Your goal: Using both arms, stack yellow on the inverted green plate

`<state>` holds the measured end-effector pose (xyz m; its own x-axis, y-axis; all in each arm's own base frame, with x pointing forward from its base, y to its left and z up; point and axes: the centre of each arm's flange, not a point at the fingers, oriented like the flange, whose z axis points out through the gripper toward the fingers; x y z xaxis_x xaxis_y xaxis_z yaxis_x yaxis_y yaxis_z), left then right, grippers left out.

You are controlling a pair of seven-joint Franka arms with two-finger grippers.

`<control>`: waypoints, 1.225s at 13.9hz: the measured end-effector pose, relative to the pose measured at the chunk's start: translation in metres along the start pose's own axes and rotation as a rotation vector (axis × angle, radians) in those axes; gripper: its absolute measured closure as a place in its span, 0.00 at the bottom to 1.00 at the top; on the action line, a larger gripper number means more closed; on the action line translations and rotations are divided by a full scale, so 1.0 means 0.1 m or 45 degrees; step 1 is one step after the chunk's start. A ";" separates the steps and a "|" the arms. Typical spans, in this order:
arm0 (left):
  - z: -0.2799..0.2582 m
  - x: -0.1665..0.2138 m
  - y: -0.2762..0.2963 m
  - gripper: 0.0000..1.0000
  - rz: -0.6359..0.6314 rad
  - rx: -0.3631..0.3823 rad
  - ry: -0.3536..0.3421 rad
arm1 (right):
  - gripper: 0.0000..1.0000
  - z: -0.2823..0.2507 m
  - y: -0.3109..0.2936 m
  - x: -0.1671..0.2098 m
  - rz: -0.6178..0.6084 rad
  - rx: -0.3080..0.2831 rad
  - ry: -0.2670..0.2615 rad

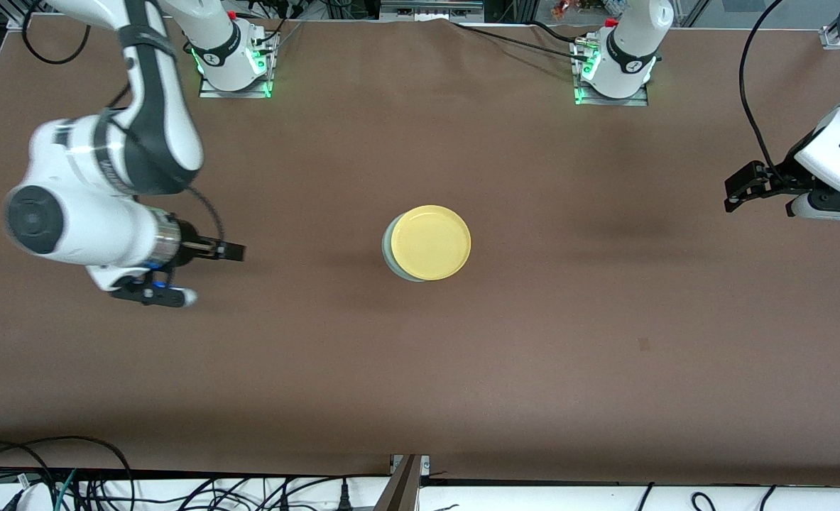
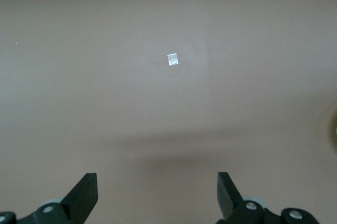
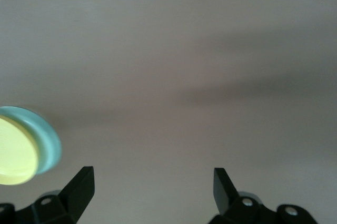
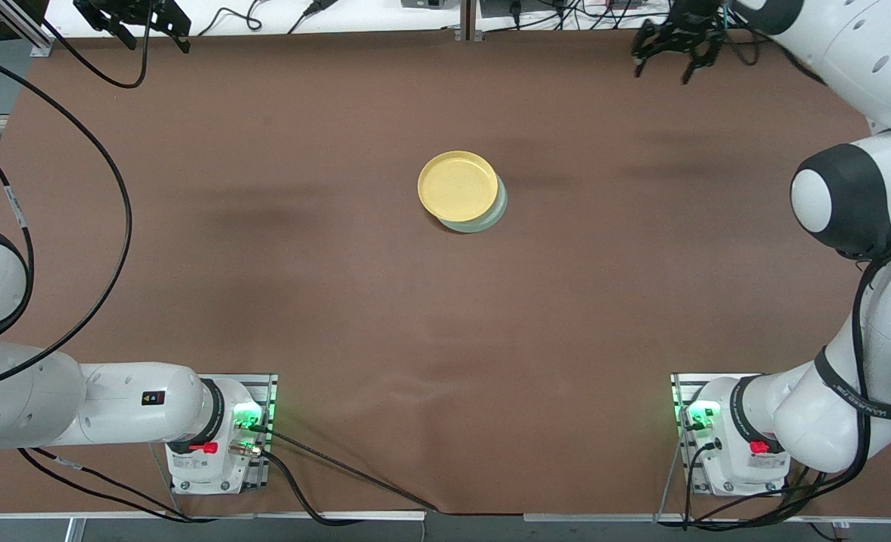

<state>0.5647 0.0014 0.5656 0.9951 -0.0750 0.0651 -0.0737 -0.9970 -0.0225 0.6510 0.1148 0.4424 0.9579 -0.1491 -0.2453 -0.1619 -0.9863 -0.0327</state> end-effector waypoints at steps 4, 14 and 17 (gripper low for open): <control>-0.06 0.02 0.10 0.00 0.024 0.000 0.017 | 0.00 -0.62 0.59 -0.14 0.051 0.039 -0.001; -0.11 0.03 0.16 0.00 0.036 -0.001 0.017 | 0.00 -1.77 1.46 -1.00 0.060 -0.065 0.211; -0.12 0.03 0.18 0.00 0.040 -0.001 0.021 | 0.00 -1.78 1.69 -1.20 0.055 -0.074 0.175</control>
<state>0.5657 -0.0166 0.5779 0.9910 -0.1062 0.0810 -0.1046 -0.9942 -0.0241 0.5511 -0.0471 0.6391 0.9744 -0.1960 -0.1103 -0.1936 -0.9806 0.0320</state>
